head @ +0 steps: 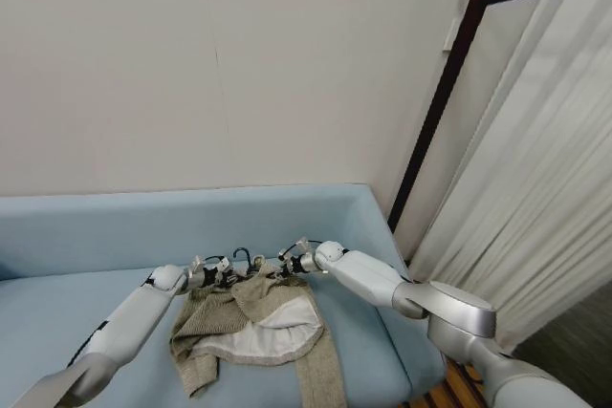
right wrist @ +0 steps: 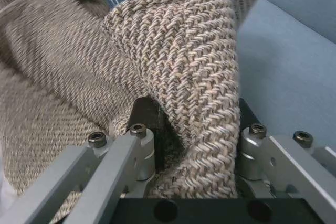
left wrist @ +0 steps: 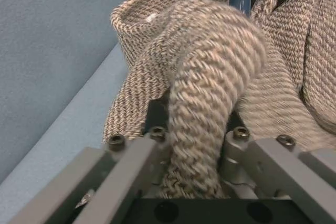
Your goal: Pick up the clothes from the sofa and hang them on the clothes hanger.
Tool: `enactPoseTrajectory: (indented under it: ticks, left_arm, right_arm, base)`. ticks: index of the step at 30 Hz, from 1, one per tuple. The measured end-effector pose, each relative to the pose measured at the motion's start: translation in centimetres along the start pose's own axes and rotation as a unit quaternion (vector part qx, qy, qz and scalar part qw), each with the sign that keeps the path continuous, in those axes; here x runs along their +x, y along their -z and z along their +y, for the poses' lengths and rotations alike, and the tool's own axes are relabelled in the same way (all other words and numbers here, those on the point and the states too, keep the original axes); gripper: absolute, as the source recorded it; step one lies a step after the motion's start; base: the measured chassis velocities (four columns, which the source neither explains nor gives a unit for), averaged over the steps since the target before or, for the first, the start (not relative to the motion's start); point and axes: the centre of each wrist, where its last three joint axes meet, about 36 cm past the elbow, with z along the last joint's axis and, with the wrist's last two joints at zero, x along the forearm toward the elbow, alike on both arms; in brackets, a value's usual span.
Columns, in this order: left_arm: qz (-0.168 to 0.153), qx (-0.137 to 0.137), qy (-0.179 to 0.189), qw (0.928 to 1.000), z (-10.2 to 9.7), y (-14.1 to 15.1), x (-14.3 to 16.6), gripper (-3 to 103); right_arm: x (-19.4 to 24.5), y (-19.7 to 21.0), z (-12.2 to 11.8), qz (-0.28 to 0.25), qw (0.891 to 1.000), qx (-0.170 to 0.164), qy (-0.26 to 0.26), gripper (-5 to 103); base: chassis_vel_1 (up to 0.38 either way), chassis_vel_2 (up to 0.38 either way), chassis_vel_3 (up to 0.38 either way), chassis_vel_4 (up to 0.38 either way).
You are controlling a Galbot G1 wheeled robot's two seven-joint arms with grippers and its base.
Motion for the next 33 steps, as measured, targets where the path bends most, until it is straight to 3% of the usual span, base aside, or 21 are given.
enactPoseTrajectory:
  ticks: [7, 15, 18, 21, 23, 33]
  left_arm:
    - [-0.013, -0.011, -0.001, 0.9998, -0.1, 0.3, -0.2, 42]
    - [-0.020, -0.017, 0.002, 0.9997, -0.1, 0.6, 0.4, 64]
    - [-0.029, -0.015, 0.009, 0.9994, -0.2, 0.7, 0.7, 81]
    - [-0.039, -0.013, 0.016, 0.9990, -0.5, 0.8, 0.8, 86]
    - [-0.051, -0.008, 0.030, 0.9982, -0.8, 1.1, 1.2, 97]
    - [-0.093, 0.011, 0.067, 0.9933, -2.2, 1.8, 3.1, 100]
  right_arm:
    - [0.6, -0.2, -0.4, -0.003, 1.000, 0.008, -0.003, 19]
    - [0.7, -1.0, -0.4, -0.012, 1.000, 0.003, -0.006, 15]
    - [0.6, -1.1, 0.1, -0.020, 1.000, 0.002, -0.004, 12]
    - [0.5, -1.3, 0.4, -0.029, 1.000, -0.003, -0.004, 10]
    - [0.6, -1.6, 0.7, -0.039, 0.999, -0.007, -0.005, 10]
    - [1.7, -2.7, 1.9, -0.081, 0.997, 0.013, -0.007, 10]
  base:
    - [0.000, 0.000, 0.000, 0.000]
    - [0.000, 0.000, 0.000, 0.000]
    - [0.000, 0.000, 0.000, 0.000]
    - [0.000, 0.000, 0.000, 0.000]
    - [0.000, 0.000, 0.000, 0.000]
    - [0.000, 0.000, 0.000, 0.000]
